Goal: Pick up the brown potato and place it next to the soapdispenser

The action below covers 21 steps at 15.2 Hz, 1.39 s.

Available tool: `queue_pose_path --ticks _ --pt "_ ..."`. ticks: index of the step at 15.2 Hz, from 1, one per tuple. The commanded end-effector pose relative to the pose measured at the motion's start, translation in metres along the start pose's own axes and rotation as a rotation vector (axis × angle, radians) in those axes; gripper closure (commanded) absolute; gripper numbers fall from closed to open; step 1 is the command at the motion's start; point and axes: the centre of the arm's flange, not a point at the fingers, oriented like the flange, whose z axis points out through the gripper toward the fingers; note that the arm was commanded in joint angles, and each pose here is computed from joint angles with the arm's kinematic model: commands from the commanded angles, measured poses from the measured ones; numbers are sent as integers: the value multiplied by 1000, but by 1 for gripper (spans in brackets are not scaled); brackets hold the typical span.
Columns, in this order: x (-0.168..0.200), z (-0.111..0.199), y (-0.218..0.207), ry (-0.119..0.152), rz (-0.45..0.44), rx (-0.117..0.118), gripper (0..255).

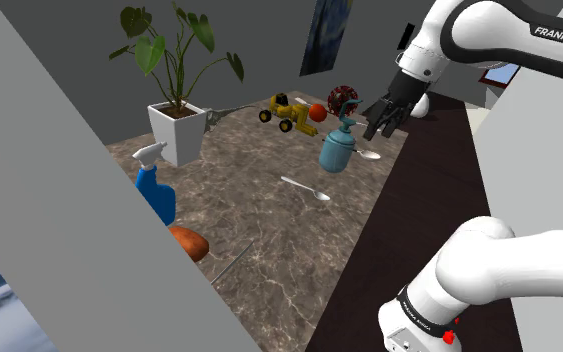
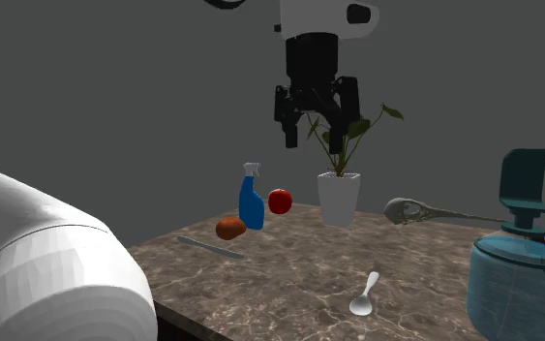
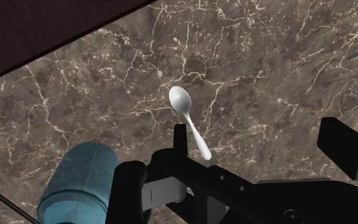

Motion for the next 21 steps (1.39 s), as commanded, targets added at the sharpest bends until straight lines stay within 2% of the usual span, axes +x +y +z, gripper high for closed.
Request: queue_pose_path --ticks 1,21 --pt "0 0 0 0 0 0 0" --pt "42 129 -235 13 -201 -58 0"
